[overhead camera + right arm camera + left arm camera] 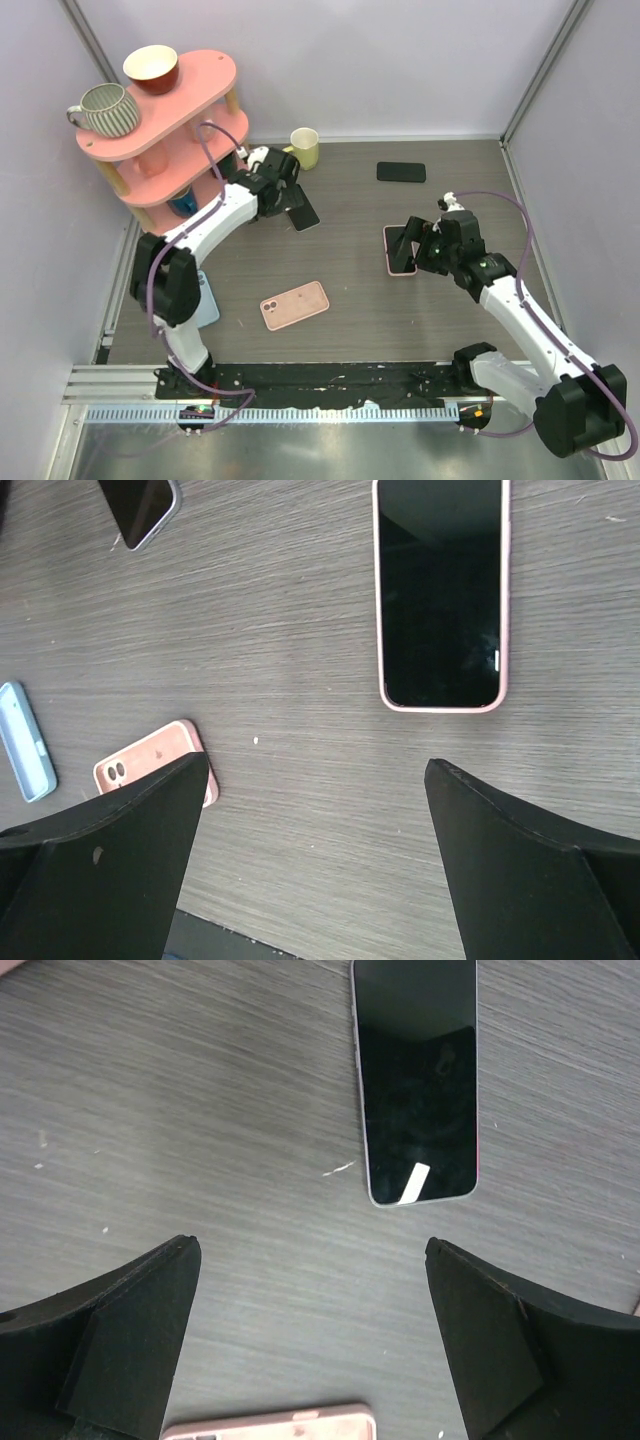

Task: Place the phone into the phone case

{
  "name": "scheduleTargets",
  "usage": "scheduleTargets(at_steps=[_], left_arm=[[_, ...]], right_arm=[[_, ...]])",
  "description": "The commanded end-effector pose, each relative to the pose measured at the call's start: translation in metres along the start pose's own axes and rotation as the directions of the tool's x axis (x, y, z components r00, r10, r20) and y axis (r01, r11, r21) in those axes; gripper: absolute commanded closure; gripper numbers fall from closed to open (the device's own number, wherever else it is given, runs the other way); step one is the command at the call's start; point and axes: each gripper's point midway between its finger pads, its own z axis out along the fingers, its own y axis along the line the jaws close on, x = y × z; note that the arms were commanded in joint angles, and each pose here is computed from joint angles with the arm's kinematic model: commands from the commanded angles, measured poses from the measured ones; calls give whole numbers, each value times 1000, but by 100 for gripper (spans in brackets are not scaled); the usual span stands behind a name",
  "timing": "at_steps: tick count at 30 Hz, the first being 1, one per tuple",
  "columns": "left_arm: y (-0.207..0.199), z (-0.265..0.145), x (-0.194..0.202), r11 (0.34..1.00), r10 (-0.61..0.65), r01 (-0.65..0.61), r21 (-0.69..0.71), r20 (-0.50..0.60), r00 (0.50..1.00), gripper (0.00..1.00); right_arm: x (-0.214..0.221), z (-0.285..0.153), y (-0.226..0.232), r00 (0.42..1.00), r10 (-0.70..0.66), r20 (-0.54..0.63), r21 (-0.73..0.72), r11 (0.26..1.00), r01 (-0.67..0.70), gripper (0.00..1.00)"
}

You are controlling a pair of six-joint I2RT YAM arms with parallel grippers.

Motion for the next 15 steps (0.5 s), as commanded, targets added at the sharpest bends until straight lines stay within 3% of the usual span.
scheduleTargets(at_steps=[1,5,10,12,15], left_arm=[[-31,18,-20,998,-43,41,49,48,998,0],[-50,37,-16,995,-11,9,102,22,1000,2],[-46,36,14,978,130,-119,172,-54,990,3],[-37,40,23,976,142,-132,172,-45,989,4],[-35,43,4,991,78,-78,110,4,997,2]], right_arm=[[-10,-8,22,999,2,53,-103,995,4,4],[-13,-11,21,998,-37,51,-89,995,41,4],[-12,-11,23,998,-47,45,-102,993,51,4],[-8,-8,21,998,-47,41,-106,993,51,4],[-7,-4,20,998,-44,42,-107,993,49,4]])
